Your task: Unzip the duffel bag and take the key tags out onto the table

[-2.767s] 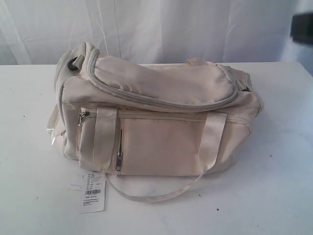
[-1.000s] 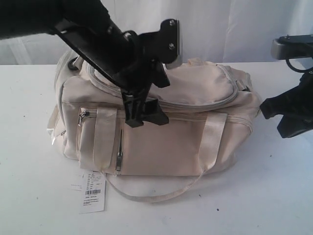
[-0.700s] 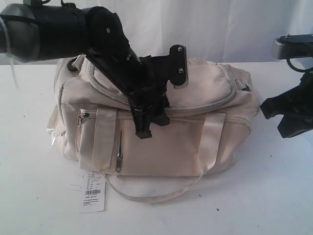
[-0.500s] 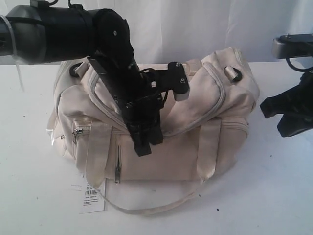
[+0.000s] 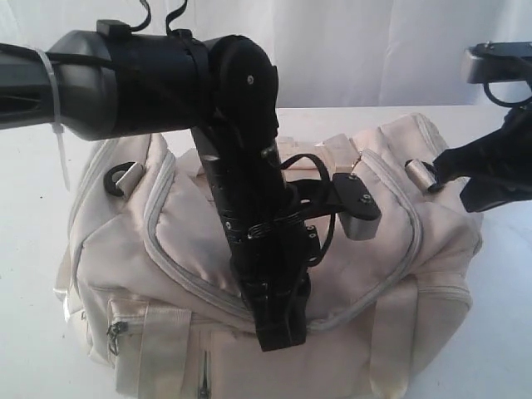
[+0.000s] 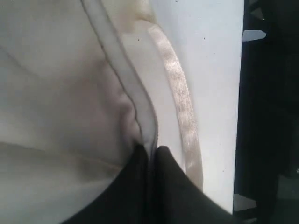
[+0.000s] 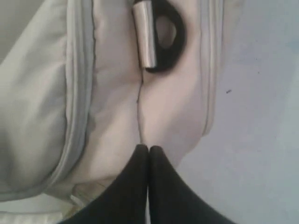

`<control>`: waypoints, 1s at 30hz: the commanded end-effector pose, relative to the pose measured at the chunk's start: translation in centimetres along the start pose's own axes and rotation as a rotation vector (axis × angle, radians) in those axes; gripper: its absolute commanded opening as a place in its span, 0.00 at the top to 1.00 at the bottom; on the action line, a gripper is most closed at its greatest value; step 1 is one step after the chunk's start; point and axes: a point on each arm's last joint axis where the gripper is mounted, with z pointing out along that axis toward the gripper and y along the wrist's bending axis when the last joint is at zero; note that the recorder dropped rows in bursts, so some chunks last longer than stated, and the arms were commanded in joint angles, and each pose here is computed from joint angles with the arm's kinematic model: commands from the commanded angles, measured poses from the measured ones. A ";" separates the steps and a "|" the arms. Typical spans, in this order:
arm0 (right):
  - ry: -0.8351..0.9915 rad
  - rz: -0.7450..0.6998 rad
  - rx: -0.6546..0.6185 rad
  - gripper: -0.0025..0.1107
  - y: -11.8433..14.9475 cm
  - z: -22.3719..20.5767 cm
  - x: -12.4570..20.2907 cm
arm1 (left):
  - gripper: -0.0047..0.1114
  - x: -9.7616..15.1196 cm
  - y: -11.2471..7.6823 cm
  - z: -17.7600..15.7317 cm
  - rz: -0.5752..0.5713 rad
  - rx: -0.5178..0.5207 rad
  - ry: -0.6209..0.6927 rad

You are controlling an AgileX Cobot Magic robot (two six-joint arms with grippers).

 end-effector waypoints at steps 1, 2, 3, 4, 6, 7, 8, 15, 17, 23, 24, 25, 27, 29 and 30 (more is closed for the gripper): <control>-0.119 -0.012 0.007 0.96 0.0 -0.5 -1.1 | 0.66 -0.2 -1.1 -0.2 -0.010 0.073 0.024; -0.150 -0.010 0.009 0.94 0.0 -0.6 -1.4 | 0.56 -0.3 -1.0 -0.5 -0.010 0.056 0.029; -0.178 -0.008 0.010 0.91 0.0 -0.8 -1.7 | 0.46 -0.4 -0.8 -1.0 -0.016 0.032 0.034; -0.208 -0.001 0.005 0.88 0.1 -0.9 -2.0 | 0.38 -0.6 -0.7 -1.4 -0.029 0.005 0.039; -0.261 0.011 -0.009 0.80 0.3 -1.5 -2.7 | 0.33 -0.7 -0.2 -2.9 -0.069 -0.109 0.060; -0.288 0.020 -0.020 0.75 0.4 -1.8 -3.0 | 0.34 -0.7 0.0 -3.6 -0.073 -0.158 0.065; -0.313 0.031 -0.031 0.70 0.5 -1.9 -3.3 | 0.36 -0.7 0.1 -4.7 -0.081 -0.214 0.064; -0.418 0.014 -0.024 0.48 0.3 -1.7 -4.9 | 0.51 1.0 -0.8 -12.5 -0.114 -0.396 -0.069; -0.399 0.033 -0.035 0.47 0.2 -0.6 -5.3 | 0.58 2.1 -0.2 -14.0 -0.169 -0.452 -0.107; -0.269 0.084 -0.082 0.47 -0.1 2.9 -5.5 | 0.96 4.0 4.0 -15.7 -0.352 -0.540 -0.309; -0.235 0.078 -0.083 0.47 -0.1 3.2 -5.3 | 0.96 4.2 5.3 -15.7 -0.378 -0.534 -0.369; -0.201 0.072 -0.085 0.47 -0.1 3.4 -5.1 | 0.96 4.4 6.1 -15.7 -0.399 -0.518 -0.415; -0.133 0.049 -0.080 0.47 -0.1 3.6 -4.5 | 0.96 4.9 8.5 -15.5 -0.448 -0.415 -0.547; -0.090 0.032 -0.080 0.48 0.0 3.2 -3.9 | 0.96 5.3 10.7 -15.1 -0.488 -0.228 -0.699; -0.083 0.025 -0.076 0.48 0.0 2.8 -3.7 | 0.96 5.5 11.9 -15.0 -0.486 -0.103 -0.801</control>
